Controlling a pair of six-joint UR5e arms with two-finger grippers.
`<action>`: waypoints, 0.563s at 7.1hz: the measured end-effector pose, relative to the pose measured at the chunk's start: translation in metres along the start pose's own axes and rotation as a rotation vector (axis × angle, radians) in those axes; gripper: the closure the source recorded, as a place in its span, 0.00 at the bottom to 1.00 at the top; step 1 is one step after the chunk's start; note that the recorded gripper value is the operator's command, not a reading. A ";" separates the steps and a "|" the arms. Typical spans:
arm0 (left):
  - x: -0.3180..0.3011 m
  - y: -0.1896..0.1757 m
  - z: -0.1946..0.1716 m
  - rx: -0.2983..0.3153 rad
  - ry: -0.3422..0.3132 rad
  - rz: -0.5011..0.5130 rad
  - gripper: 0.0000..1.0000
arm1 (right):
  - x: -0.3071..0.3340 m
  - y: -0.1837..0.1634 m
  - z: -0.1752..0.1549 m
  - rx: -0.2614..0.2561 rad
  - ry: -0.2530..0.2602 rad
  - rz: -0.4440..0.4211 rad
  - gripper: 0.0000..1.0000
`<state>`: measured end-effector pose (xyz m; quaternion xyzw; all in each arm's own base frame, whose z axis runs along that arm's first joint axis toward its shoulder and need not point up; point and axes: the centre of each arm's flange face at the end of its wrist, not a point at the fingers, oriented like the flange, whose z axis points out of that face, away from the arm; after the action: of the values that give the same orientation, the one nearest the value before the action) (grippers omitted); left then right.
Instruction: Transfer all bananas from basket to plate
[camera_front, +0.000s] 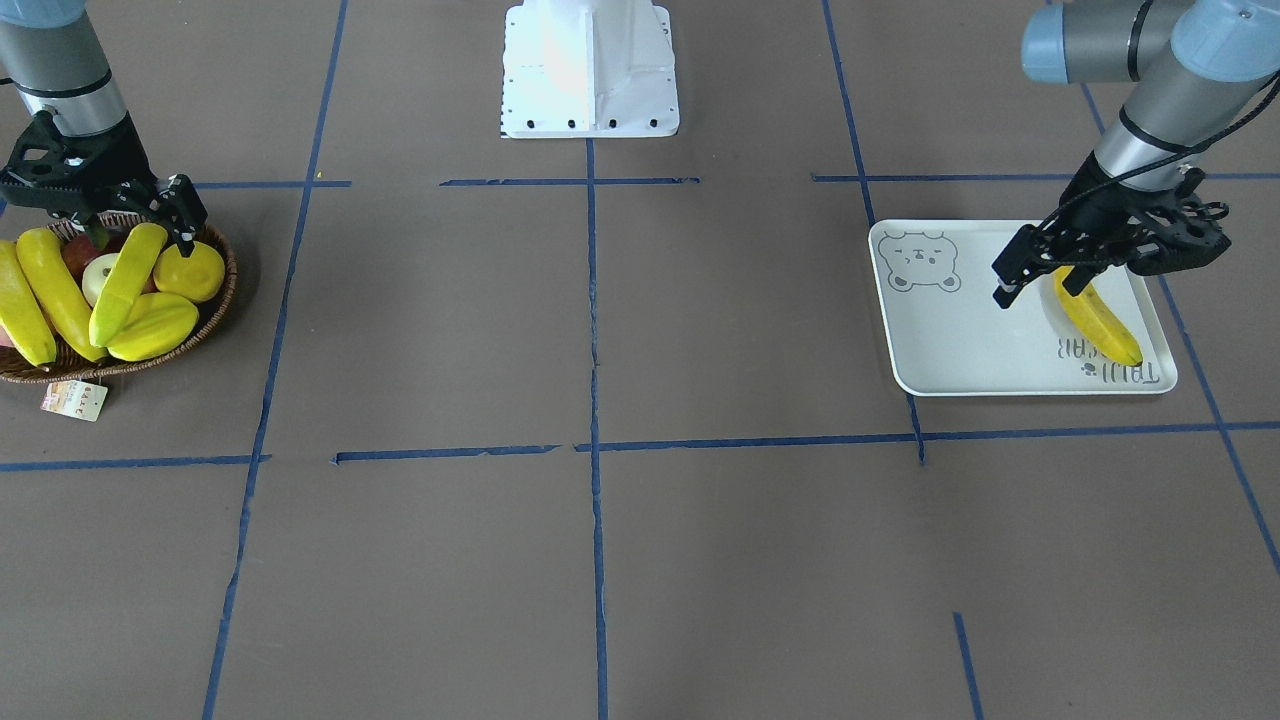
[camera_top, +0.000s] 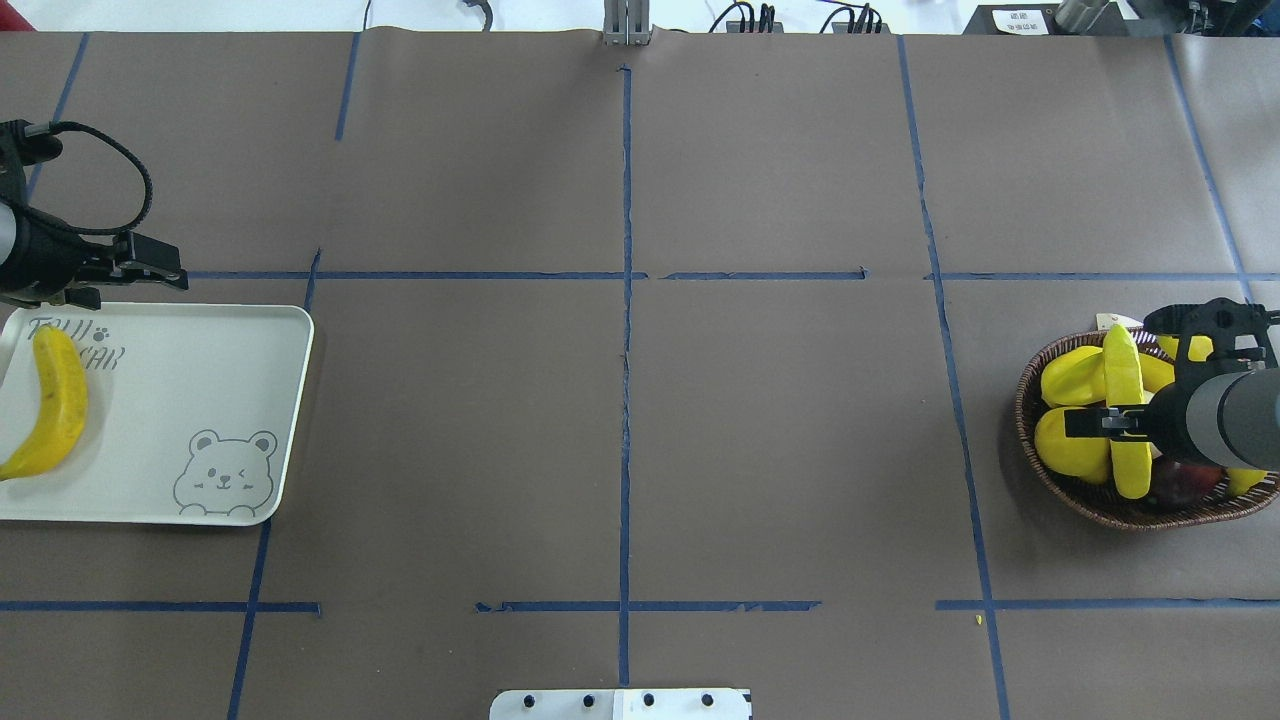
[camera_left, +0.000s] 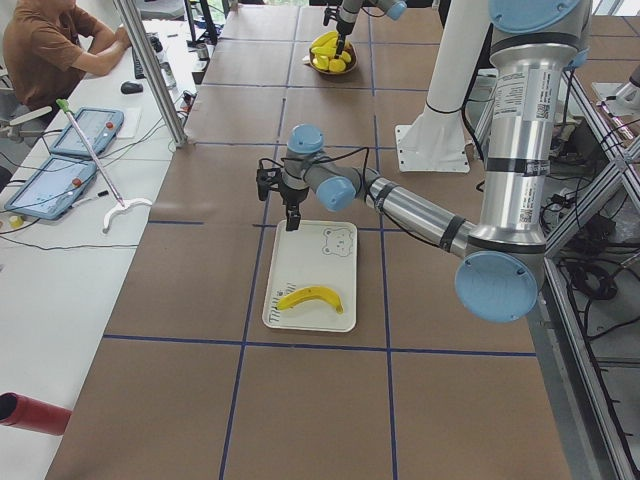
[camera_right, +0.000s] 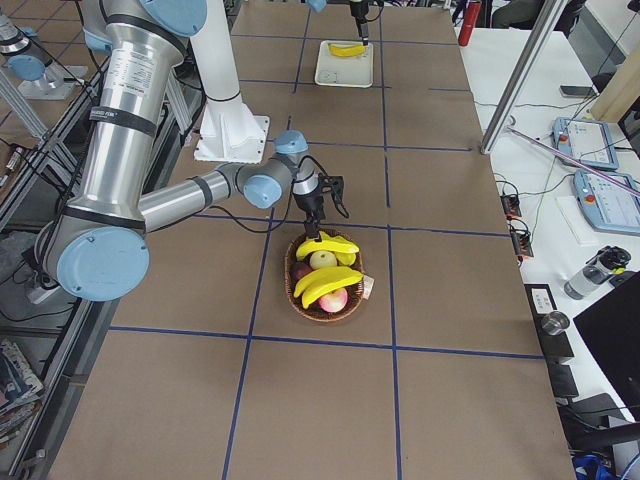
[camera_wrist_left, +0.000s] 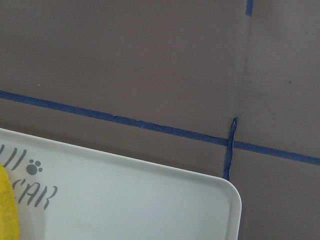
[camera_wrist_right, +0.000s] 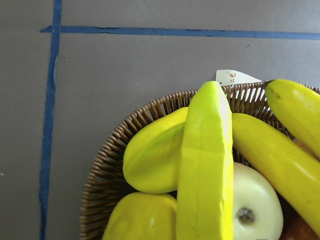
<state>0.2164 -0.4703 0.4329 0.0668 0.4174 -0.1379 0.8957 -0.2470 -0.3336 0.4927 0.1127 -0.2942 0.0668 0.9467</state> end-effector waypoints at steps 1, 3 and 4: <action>0.000 0.000 0.000 0.000 0.001 0.000 0.00 | 0.002 0.001 0.002 -0.001 0.008 -0.001 0.01; 0.000 0.000 0.000 0.000 0.001 0.001 0.00 | 0.005 0.002 0.004 -0.003 0.015 0.000 0.02; 0.000 0.000 0.000 0.000 0.000 0.000 0.00 | 0.006 0.002 0.006 -0.005 0.020 0.000 0.08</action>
<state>0.2162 -0.4699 0.4326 0.0670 0.4175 -0.1378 0.8956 -0.2459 -0.3323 0.5009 0.1097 -0.2851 0.0671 0.9498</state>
